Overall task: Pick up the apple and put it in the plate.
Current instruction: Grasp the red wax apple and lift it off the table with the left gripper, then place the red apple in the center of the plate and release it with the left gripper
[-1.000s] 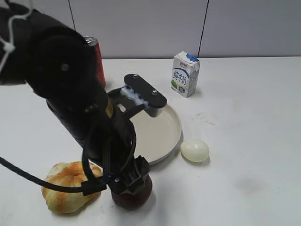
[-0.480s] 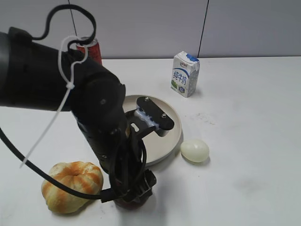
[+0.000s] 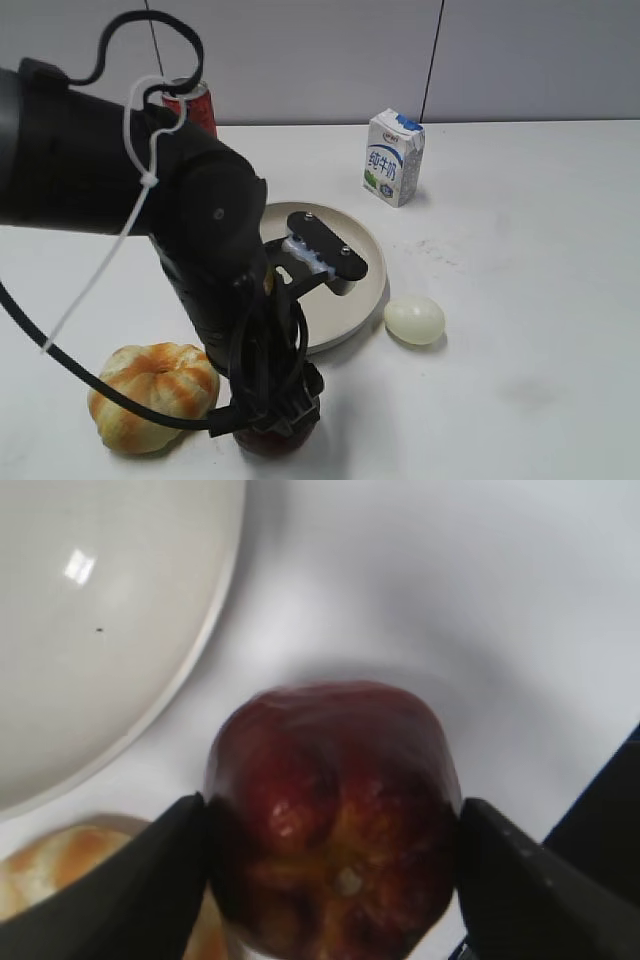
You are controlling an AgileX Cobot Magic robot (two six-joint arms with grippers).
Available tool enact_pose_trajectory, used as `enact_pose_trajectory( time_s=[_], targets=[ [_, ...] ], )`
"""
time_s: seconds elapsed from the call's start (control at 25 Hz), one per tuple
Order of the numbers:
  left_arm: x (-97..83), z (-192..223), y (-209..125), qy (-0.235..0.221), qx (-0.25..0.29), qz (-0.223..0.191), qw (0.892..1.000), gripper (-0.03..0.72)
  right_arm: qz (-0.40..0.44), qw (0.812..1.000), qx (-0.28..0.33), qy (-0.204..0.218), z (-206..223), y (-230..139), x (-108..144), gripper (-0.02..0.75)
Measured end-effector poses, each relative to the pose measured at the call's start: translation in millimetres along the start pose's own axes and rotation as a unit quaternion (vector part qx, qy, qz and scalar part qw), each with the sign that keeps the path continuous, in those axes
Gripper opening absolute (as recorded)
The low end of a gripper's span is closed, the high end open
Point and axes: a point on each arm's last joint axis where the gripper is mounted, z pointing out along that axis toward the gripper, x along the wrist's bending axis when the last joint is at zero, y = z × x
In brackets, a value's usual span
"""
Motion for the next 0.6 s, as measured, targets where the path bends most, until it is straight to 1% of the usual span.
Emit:
enact_pose_trajectory(
  time_s=[0.12, 0.24, 0.32, 0.4, 0.44, 0.52, 0.6],
  targets=[
    [-1.8, -18.8, -0.2, 0.0, -0.013, 0.002, 1.0, 0.557, 0.0, 1.0, 0.0, 0.0, 0.0, 0.0, 0.0, 0.585],
    [-2.9, -50.6, 8.7, 0.003, -0.053, 0.005, 0.999, 0.557, 0.0, 1.0, 0.0, 0.0, 0.0, 0.0, 0.0, 0.585],
    [0.6, -72.9, 18.8, 0.006, -0.086, -0.008, 0.996, 0.557, 0.0, 1.0, 0.0, 0.0, 0.0, 0.0, 0.0, 0.585],
    [9.7, -89.5, 28.3, 0.011, -0.115, -0.026, 0.993, 0.557, 0.0, 1.0, 0.0, 0.0, 0.0, 0.0, 0.0, 0.585],
    [17.3, -95.5, 32.3, 0.015, -0.127, -0.037, 0.991, 0.557, 0.0, 1.0, 0.0, 0.0, 0.0, 0.0, 0.0, 0.585],
    [36.9, -100.3, 38.3, 0.024, -0.144, -0.062, 0.987, 0.557, 0.0, 1.0, 0.0, 0.0, 0.0, 0.0, 0.0, 0.585],
    [58.2, -91.8, 42.5, 0.032, -0.144, -0.087, 0.985, 0.557, 0.0, 1.0, 0.0, 0.0, 0.0, 0.0, 0.0, 0.585]
  ],
)
